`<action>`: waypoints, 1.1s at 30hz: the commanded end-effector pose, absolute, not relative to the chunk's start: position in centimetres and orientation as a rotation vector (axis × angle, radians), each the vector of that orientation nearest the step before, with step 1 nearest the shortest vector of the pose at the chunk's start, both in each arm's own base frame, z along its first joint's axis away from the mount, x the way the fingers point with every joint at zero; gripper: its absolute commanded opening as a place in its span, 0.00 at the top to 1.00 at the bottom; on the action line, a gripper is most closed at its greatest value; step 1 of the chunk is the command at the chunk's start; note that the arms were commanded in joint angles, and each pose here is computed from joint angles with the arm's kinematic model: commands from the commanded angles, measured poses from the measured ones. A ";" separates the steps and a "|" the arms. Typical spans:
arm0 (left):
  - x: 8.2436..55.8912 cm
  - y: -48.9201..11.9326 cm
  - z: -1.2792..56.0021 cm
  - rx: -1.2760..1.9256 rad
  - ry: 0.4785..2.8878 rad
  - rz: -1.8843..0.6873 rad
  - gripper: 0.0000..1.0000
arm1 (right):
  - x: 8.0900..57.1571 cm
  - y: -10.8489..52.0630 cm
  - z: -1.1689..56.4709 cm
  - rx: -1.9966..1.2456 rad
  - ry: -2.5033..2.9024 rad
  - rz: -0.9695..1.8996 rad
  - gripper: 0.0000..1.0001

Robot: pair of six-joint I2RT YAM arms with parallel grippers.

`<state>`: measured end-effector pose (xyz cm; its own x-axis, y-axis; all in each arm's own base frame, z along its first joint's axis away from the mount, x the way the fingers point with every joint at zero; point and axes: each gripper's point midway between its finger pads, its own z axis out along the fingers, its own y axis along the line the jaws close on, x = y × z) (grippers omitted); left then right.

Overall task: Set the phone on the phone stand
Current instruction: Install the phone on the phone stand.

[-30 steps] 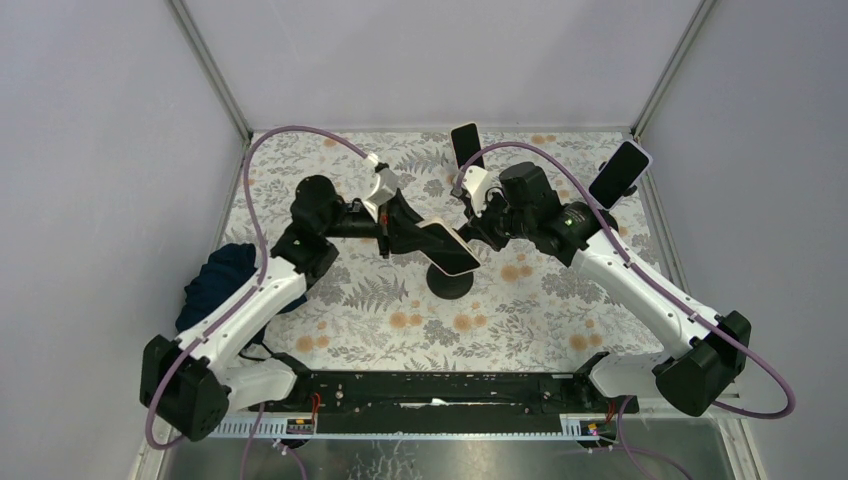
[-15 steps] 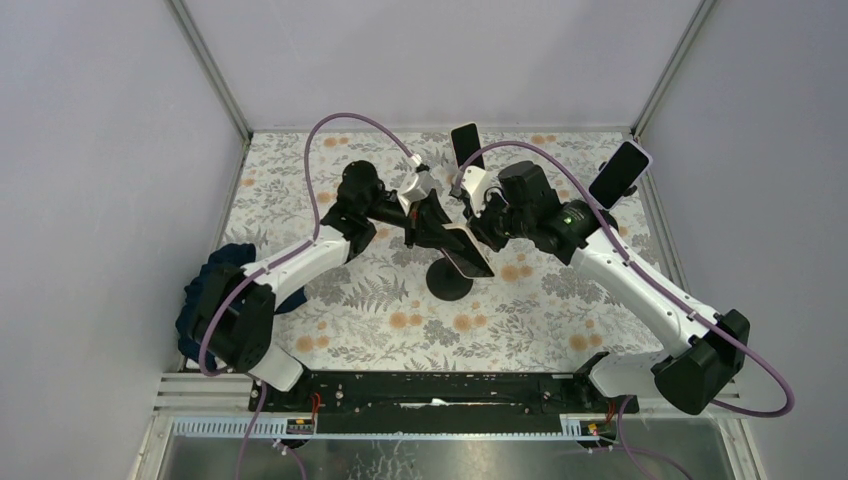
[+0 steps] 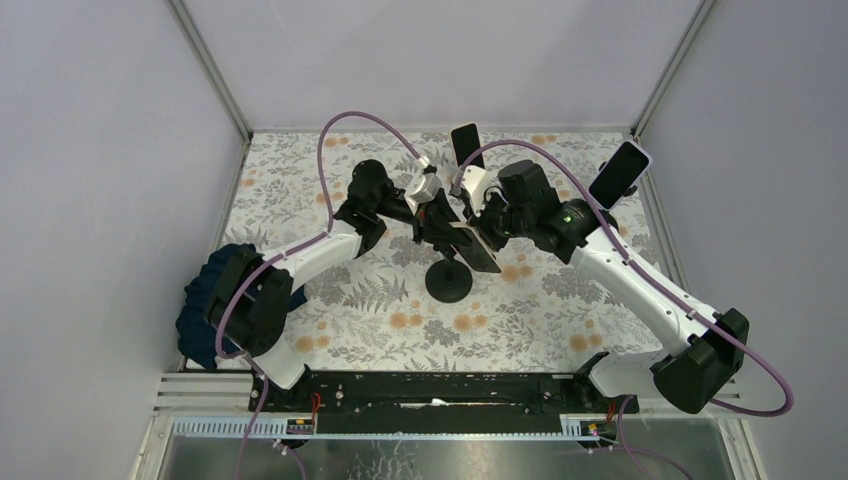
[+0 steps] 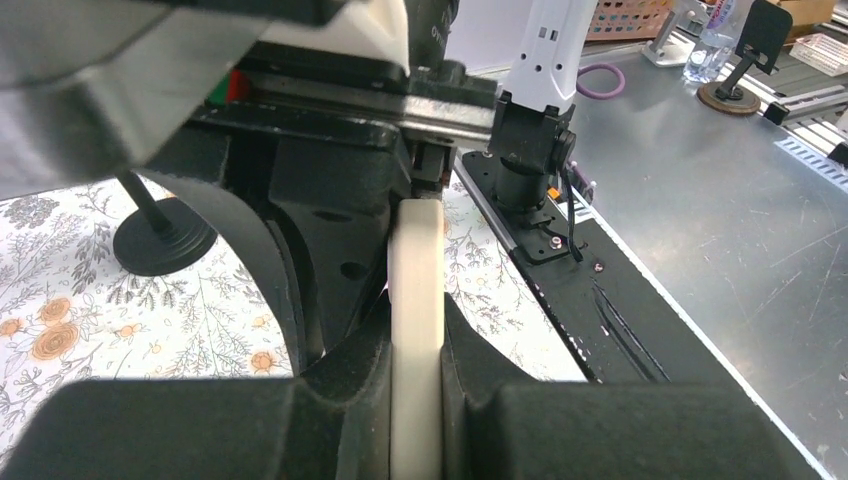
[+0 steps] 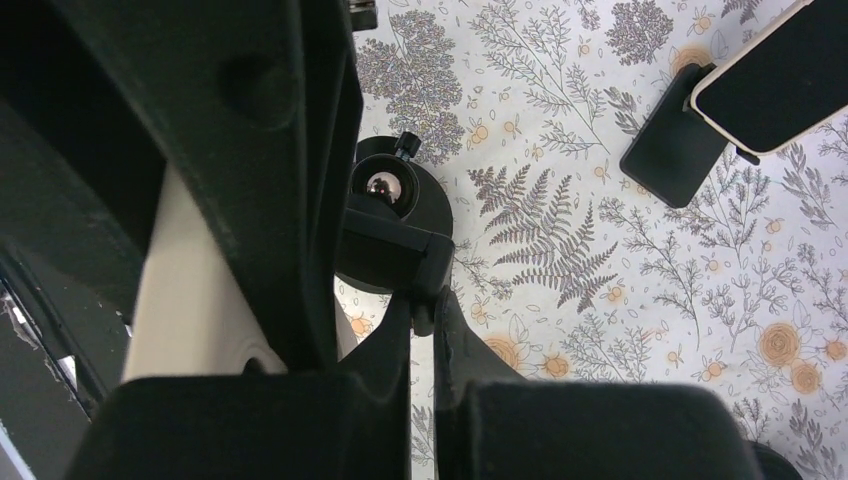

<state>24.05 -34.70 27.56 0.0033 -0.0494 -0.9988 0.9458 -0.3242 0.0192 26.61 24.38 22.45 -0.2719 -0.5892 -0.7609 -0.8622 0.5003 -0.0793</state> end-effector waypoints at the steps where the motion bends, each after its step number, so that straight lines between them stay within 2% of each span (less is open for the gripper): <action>1: 26.1 -34.2 29.2 1.410 0.910 -1.365 1.00 | 26.1 25.5 24.9 -1.184 1.910 0.518 1.00; 10: 26.7 -31.8 26.8 1.439 1.067 -1.311 1.00 | 26.8 24.6 24.8 -1.175 1.908 0.445 1.00; 25: 25.0 -32.6 30.9 1.471 0.974 -1.287 1.00 | 26.1 25.7 24.3 -1.224 1.905 0.481 1.00; 33: 25.4 -32.4 30.9 1.461 1.026 -1.249 1.00 | 26.2 25.4 24.3 -1.230 1.896 0.442 1.00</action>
